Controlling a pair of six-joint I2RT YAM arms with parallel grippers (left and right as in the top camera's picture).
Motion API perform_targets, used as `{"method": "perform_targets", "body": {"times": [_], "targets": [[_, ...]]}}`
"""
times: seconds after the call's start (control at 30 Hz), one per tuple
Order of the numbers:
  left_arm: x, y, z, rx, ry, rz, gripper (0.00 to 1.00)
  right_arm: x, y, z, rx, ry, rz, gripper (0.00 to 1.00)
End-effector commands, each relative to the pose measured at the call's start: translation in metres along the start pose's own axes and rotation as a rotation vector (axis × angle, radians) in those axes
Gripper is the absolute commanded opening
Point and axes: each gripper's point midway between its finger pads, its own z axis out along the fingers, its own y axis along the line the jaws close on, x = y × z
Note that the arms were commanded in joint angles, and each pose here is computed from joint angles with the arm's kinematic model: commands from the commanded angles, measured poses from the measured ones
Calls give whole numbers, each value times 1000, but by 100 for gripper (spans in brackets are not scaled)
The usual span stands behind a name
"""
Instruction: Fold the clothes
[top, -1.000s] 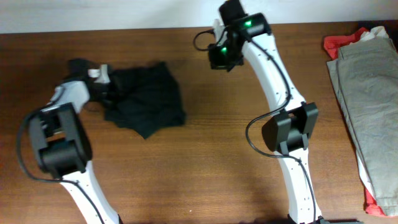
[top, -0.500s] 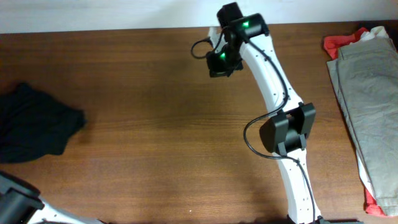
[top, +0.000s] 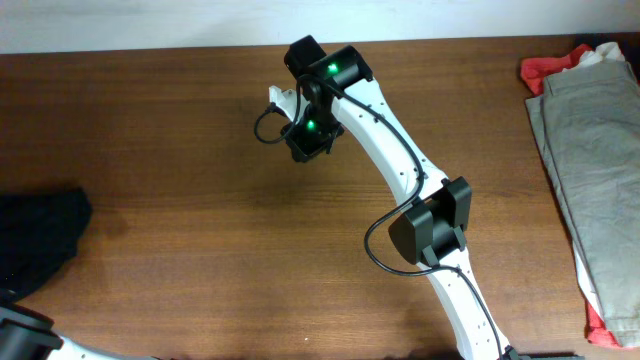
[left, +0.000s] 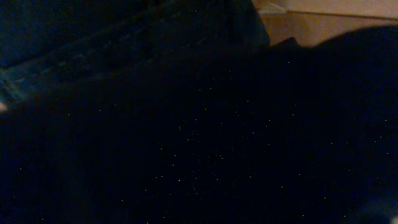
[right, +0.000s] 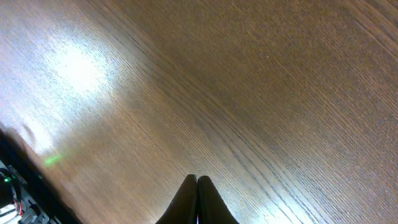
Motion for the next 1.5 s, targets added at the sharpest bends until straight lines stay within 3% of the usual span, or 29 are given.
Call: {"method": "perform_targets", "body": {"times": [0.0,0.17,0.2,0.23,0.27,0.3,0.43,0.5,0.53,0.63,0.73,0.77,0.8,0.87,0.9,0.97,1.07,1.13,1.23,1.47], "targets": [[-26,8,-31,-32,-95,-74,1,-3,8,-10,-9,-26,-26,5],[-25,17,-30,-52,-82,-91,1,-3,8,-10,-9,-26,-26,5],[-25,17,-30,-52,-82,-90,22,-3,8,-10,-9,-26,-26,6],[-25,17,-30,-51,-82,-90,63,-3,8,-10,-9,-26,-26,16],[-25,17,-30,-51,-83,-89,99,-3,8,-10,-9,-26,-37,20],[-25,17,-30,-52,-81,-89,99,-3,8,-10,-6,-26,-37,28],[-16,22,-31,-75,-48,-98,99,-3,8,-10,-6,-26,-37,32],[-10,23,-37,-86,-27,-102,99,-3,7,-8,-6,-23,-35,45],[-8,22,-45,-87,-27,-102,99,-3,6,-5,-7,-18,-33,46],[-18,5,-94,-40,-112,-89,99,-1,6,-2,-12,-7,-29,46],[-24,-20,-175,47,-257,-86,98,-6,4,1,-10,-22,-35,46],[-20,-23,-187,57,-265,-80,63,-6,2,6,-10,-19,-31,42],[-9,-25,-188,51,-237,-73,21,-3,-1,13,-13,-2,-23,40],[33,-31,-164,-8,-74,26,1,9,-8,35,-23,57,1,31],[58,-37,-145,-37,25,122,1,15,-10,44,-27,84,12,23],[121,-36,-91,-125,266,274,1,27,-15,58,-35,129,32,22],[198,-2,-26,-270,557,322,1,32,-16,63,-37,147,39,22],[223,33,2,-366,678,345,1,32,-16,63,-38,147,39,22],[234,54,26,-418,734,325,1,32,-16,62,-38,149,40,22],[193,93,29,-426,657,104,1,36,-15,62,-41,164,46,22]]}}
